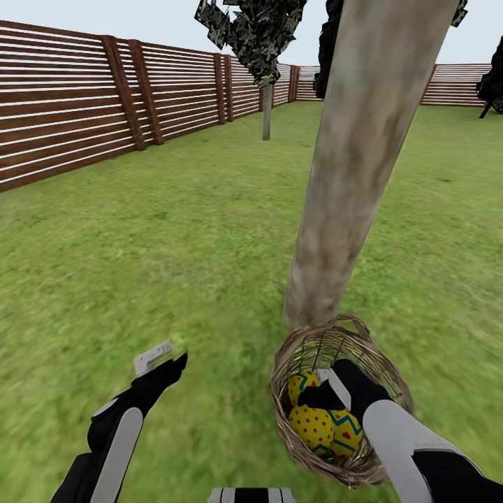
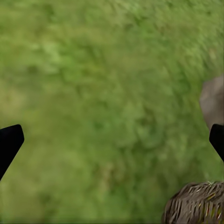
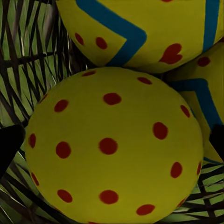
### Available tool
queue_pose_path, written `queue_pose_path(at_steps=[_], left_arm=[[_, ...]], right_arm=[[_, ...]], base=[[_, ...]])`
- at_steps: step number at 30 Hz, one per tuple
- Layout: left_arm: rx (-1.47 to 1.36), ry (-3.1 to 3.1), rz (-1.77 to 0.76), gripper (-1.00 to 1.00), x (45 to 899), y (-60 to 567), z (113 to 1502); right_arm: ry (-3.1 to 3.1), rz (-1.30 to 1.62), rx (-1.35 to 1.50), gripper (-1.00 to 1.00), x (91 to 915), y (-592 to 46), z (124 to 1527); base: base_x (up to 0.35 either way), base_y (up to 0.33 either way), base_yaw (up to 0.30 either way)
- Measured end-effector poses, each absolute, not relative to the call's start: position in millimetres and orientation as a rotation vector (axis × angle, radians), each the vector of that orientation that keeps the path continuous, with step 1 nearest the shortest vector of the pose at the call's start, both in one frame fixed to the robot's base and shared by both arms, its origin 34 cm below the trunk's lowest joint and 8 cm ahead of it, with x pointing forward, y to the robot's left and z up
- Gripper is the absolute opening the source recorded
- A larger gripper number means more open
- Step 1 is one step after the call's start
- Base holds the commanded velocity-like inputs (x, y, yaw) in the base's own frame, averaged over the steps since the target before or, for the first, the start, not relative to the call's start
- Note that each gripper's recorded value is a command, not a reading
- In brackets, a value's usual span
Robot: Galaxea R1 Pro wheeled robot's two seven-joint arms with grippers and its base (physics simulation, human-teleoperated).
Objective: Take the three Easter eggs out of the wicker basket on the lawn in the garden, then place them on the lawn next to a single tree (choose any tree) so that all three eggs are next to the same tree and none are left in the basket.
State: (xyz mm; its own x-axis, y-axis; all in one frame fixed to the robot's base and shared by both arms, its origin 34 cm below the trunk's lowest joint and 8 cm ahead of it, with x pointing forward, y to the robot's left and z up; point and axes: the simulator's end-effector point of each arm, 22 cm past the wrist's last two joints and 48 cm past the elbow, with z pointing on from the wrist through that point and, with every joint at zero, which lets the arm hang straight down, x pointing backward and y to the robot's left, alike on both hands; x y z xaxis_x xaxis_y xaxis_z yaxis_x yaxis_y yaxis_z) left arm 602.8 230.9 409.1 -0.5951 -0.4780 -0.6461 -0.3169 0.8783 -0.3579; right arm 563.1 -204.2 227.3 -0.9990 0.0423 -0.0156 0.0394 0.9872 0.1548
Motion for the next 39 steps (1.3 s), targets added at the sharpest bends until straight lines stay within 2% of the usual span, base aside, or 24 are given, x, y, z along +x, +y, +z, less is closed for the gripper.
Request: queue_pose_path(at_steps=[20, 28, 39], left_arm=[[-0.568, 2.254, -0.263, 1.0, 602.8, 230.6, 409.1], [-0.568, 2.254, -0.263, 1.0, 602.9, 230.6, 409.2], [-0.569, 2.255, -0.263, 1.0, 602.8, 230.7, 408.9]], right_arm=[[3.107, 0.206, 0.097, 1.0, 565.9, -229.5, 227.4], [3.07, 0.413, 0.118, 1.0, 570.8, -225.1, 235.1], [3.062, 0.43, 0.129, 1.0, 572.0, -230.2, 236.0]], base=[[0.0, 0.0, 0.0], [0.0, 0.0, 0.0], [0.0, 0.0, 0.0]])
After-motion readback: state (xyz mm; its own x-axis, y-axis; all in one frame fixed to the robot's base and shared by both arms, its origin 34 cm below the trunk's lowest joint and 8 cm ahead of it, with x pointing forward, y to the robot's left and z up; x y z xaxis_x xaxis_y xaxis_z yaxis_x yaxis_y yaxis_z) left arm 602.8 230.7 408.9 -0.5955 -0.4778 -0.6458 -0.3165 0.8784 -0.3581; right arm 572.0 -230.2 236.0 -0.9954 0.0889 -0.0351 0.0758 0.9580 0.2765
